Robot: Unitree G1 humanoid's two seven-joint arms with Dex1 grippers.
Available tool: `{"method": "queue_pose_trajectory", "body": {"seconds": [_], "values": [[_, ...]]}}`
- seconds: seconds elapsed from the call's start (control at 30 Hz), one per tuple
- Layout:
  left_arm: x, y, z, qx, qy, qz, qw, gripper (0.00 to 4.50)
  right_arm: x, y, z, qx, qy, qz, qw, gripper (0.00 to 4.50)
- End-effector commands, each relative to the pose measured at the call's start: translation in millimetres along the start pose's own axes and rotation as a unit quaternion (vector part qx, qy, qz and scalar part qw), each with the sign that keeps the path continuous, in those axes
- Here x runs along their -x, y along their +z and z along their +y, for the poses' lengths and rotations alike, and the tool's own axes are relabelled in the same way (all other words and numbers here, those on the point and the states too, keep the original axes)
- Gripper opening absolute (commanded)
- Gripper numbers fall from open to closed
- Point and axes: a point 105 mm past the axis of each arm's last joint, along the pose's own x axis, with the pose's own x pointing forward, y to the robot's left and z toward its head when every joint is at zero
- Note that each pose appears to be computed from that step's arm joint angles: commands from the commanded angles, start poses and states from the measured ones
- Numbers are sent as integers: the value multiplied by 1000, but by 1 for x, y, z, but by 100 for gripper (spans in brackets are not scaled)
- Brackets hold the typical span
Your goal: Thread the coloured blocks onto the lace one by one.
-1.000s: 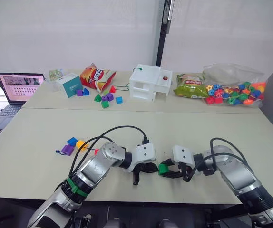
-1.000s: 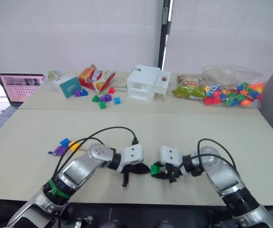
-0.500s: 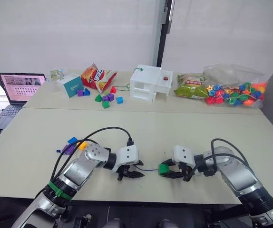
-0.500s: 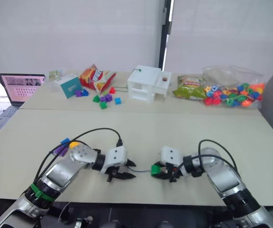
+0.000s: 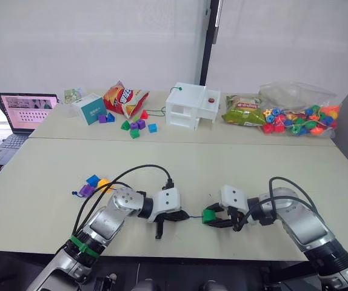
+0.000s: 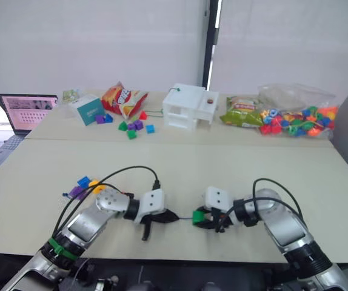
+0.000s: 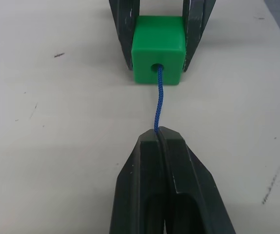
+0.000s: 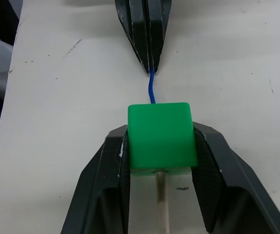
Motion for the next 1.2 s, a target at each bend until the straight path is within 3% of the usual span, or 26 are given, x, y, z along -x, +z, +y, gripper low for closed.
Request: {"method": "queue_pose_trajectory", "body": {"seconds": [0.03,0.4,0.43,0.47,0.53,0.77,0.87,1.2], "values": [[-9,16,3,-15,1,-13,1000,2,-2,-4,2,-8,1,8,1000,119],[-12,20,8,-14,16,-6,1000,2,-5,-4,3,-8,3,8,1000,119],[-9,21,8,-5,19,-13,1000,43,-5,-4,2,-12,0,7,1000,119],[-7,22,7,3,15,-19,1000,57,-5,-3,1,-19,-5,3,1000,119],[-4,25,2,18,-4,-28,999,114,-2,-2,-3,-36,-24,-4,999,222],[-3,25,4,-4,1,-4,1000,346,21,-3,0,-51,-58,3,997,450],[-15,29,4,-15,-6,-1,1000,440,36,-4,3,-52,-73,8,996,450],[-45,37,5,-34,-17,-4,999,440,39,-17,1,-53,-98,26,993,450]]}}
